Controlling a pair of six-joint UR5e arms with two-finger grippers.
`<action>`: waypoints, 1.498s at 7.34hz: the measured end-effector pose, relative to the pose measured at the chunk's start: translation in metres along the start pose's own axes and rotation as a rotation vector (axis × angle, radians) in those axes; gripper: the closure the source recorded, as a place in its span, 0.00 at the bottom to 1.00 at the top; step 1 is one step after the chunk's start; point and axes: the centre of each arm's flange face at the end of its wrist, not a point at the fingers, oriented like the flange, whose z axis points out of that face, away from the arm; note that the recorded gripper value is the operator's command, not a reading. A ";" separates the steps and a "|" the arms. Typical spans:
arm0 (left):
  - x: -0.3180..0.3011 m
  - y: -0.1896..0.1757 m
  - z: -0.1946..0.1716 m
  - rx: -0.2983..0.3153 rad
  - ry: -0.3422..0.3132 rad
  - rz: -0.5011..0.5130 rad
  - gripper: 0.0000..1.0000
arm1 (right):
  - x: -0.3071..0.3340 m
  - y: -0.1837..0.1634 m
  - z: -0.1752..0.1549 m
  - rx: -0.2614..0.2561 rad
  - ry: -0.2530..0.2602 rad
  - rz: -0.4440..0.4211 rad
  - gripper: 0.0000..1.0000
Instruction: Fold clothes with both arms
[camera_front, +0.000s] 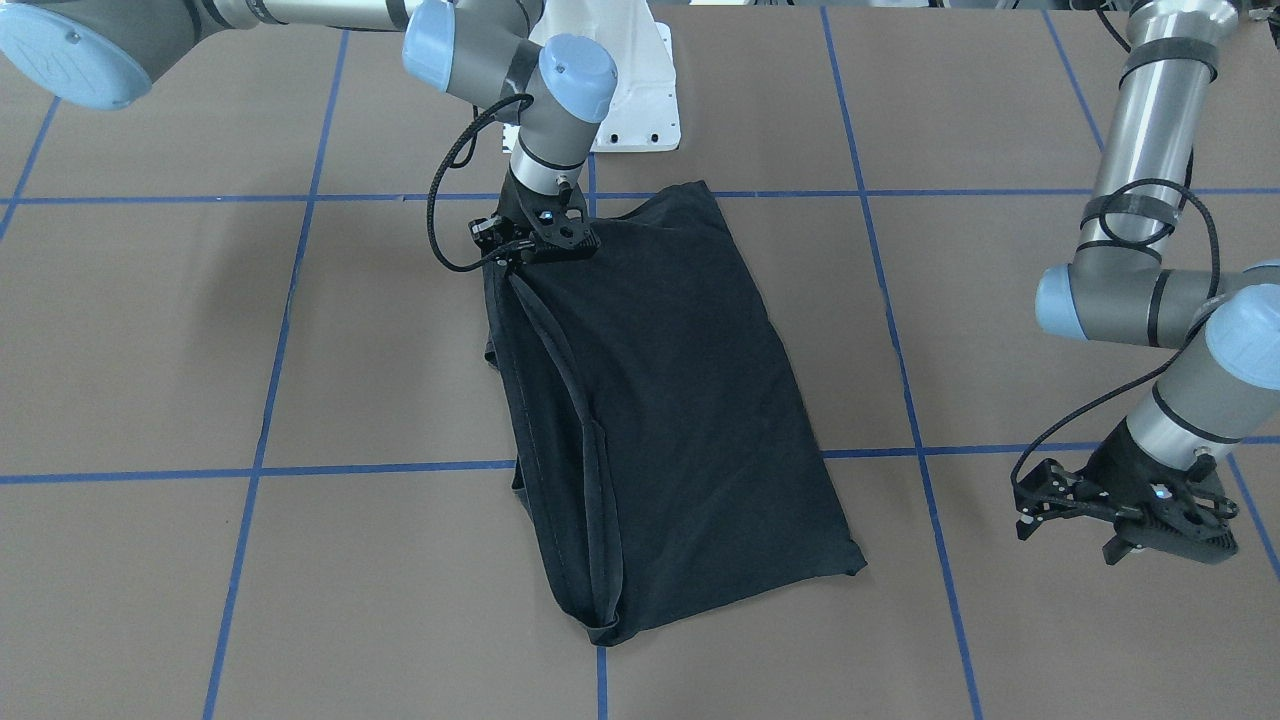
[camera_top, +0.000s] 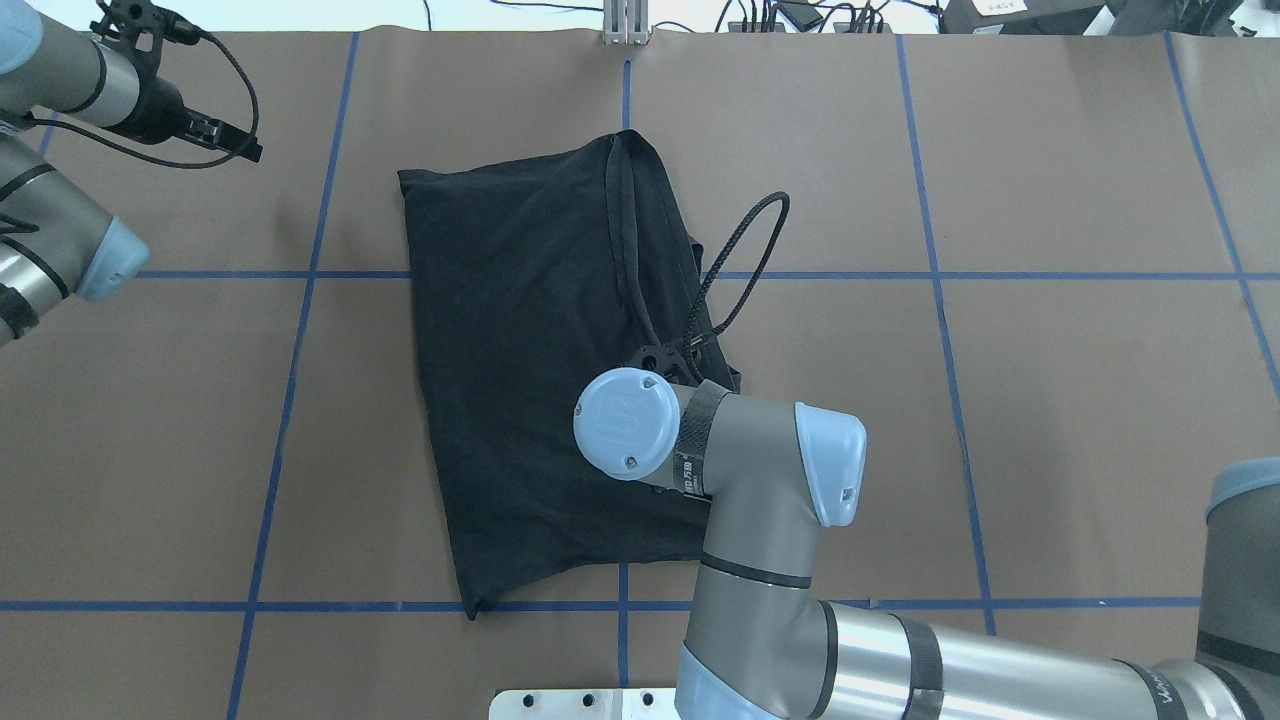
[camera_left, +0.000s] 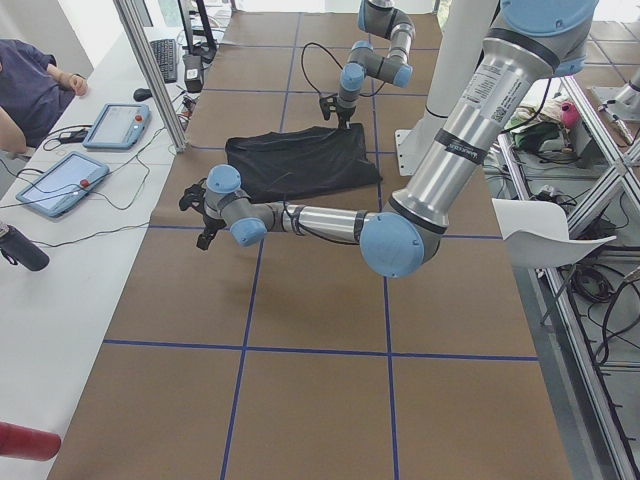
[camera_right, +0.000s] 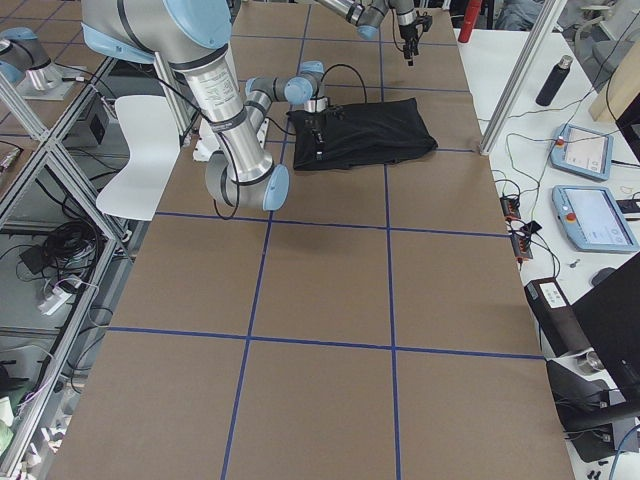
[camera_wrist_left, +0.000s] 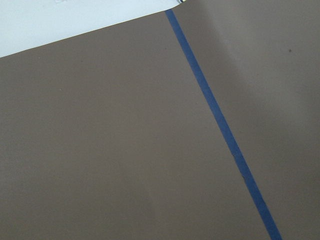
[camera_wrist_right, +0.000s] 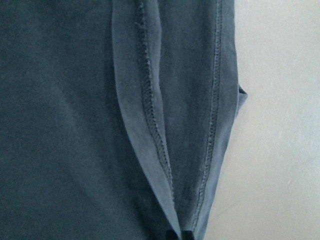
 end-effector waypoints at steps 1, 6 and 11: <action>0.000 0.000 0.000 0.000 0.000 0.000 0.00 | -0.001 0.001 -0.001 0.000 -0.002 -0.001 1.00; 0.000 0.000 0.000 0.000 0.000 0.000 0.00 | 0.026 0.017 -0.015 -0.010 0.004 0.005 1.00; 0.001 0.000 -0.001 0.001 0.001 0.001 0.00 | 0.057 0.048 -0.005 -0.021 0.007 0.039 0.00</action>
